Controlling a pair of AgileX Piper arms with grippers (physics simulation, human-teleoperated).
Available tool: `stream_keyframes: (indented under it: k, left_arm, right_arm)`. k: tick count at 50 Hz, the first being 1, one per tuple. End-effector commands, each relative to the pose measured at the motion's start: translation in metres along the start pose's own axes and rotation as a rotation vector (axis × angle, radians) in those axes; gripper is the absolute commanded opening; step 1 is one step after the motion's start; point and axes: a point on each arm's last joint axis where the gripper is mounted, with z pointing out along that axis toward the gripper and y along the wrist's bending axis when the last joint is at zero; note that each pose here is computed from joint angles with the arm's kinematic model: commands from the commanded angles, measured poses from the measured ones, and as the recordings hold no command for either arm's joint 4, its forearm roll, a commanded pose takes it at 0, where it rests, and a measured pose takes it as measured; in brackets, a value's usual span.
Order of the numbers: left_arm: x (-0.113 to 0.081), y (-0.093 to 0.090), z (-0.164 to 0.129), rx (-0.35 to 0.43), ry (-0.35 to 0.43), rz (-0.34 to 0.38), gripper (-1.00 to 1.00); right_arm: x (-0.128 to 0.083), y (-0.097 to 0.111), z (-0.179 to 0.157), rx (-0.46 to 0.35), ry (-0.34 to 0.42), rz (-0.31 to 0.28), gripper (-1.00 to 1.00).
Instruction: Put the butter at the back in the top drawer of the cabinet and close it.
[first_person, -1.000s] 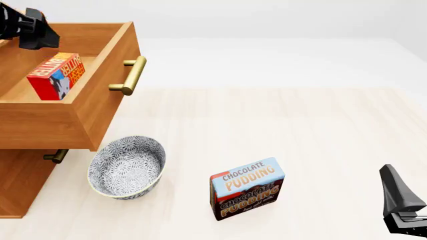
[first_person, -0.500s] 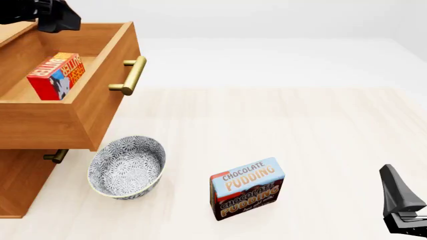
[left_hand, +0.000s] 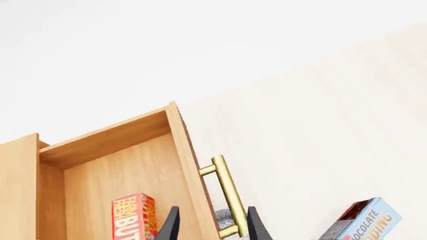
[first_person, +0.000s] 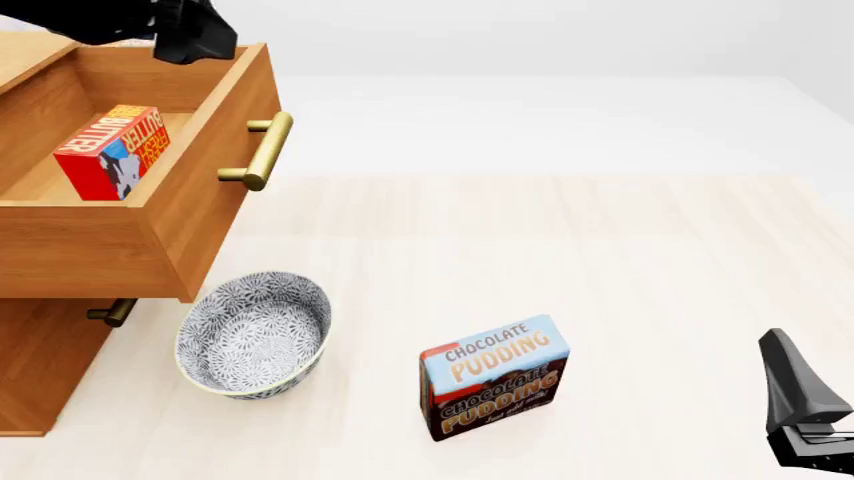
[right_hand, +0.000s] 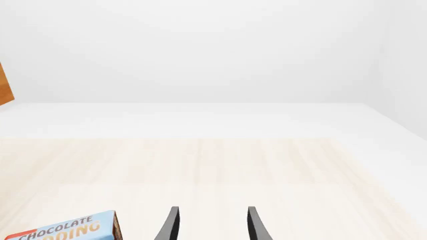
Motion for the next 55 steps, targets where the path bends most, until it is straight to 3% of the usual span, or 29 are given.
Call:
stream_keyframes:
  k: [1,36,48,55]
  left_arm:
    - [0.000,-0.021,0.018,0.061,0.013,0.029,1.00]
    - [0.003,-0.085,0.076,0.208,0.063,0.079,1.00]
    - [0.009,-0.096,0.093,0.223,0.092,0.053,1.00]
    - [0.014,-0.091,0.101,0.209,0.108,0.046,1.00]
  right_arm:
    - [0.000,0.000,0.000,0.000,0.000,0.000,1.00]
    - [0.000,0.000,0.000,0.000,0.000,0.000,1.00]
    - [0.000,0.000,0.000,0.000,0.000,0.000,1.00]
    - [0.000,0.000,0.000,0.000,0.000,0.000,1.00]
